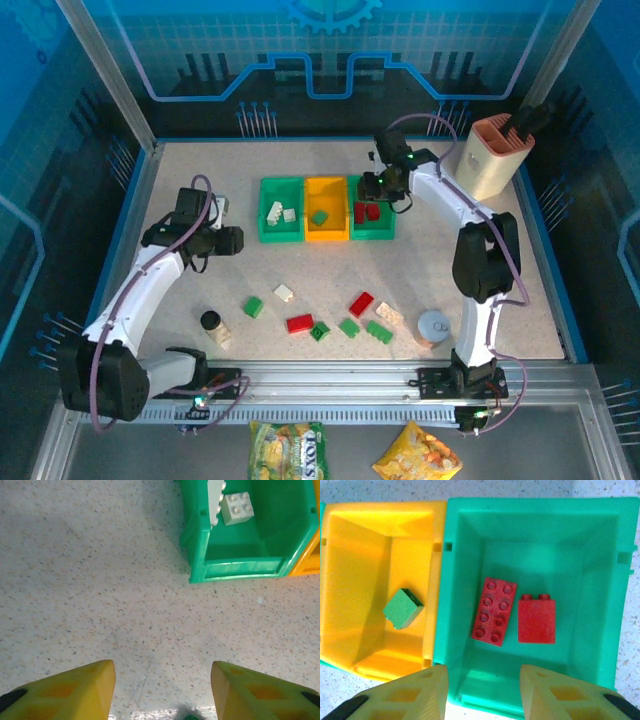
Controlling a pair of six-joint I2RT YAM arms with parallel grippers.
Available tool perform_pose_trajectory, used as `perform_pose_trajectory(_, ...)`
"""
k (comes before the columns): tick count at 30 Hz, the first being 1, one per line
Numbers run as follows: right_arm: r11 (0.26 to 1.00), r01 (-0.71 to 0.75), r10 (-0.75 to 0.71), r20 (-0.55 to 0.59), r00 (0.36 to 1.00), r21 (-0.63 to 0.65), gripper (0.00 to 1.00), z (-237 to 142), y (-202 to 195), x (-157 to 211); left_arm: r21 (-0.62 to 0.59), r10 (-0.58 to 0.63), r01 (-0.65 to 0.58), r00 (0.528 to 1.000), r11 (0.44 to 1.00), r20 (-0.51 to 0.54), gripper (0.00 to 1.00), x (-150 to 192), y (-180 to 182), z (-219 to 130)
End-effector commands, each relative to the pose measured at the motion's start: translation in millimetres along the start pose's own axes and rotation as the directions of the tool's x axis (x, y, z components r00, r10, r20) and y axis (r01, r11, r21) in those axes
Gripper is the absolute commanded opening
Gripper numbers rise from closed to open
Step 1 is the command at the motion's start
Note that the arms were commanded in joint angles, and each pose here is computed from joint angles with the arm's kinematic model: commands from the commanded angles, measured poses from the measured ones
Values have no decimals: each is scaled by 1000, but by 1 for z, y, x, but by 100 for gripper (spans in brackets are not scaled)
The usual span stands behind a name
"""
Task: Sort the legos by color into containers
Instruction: Place the lego in the container, then pick up the lego from the bottom-left of the table.
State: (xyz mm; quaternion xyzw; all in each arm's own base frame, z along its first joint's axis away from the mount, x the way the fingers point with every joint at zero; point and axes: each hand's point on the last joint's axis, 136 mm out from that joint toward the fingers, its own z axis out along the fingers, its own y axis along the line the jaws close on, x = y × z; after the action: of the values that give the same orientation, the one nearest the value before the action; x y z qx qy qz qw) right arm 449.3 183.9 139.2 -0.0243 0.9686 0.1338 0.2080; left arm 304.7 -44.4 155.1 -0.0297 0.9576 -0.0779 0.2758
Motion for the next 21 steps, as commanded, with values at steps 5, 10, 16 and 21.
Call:
perform_pose_trajectory(5, 1000, -22, 22, 7, 1000, -23, 43, -20, -1, 13, 68, -83, 91, 990, 994, -113, 56, 11, -14, -1)
perform_pose_trajectory(10, 1000, -17, 18, 7, 1000, -25, 43, -23, -4, 20, 68, -115, 130, 977, 989, -180, 57, 25, -20, 0)
perform_pose_trajectory(16, 1000, -14, 15, 16, 1000, -26, 43, -27, -7, 23, 29, -154, 166, 958, 986, -242, 59, 55, -27, 1)
perform_pose_trajectory(21, 999, -18, 19, 21, 1000, -52, 42, -29, -9, 22, -3, -169, 175, 948, 985, -269, 61, 79, -34, 9)
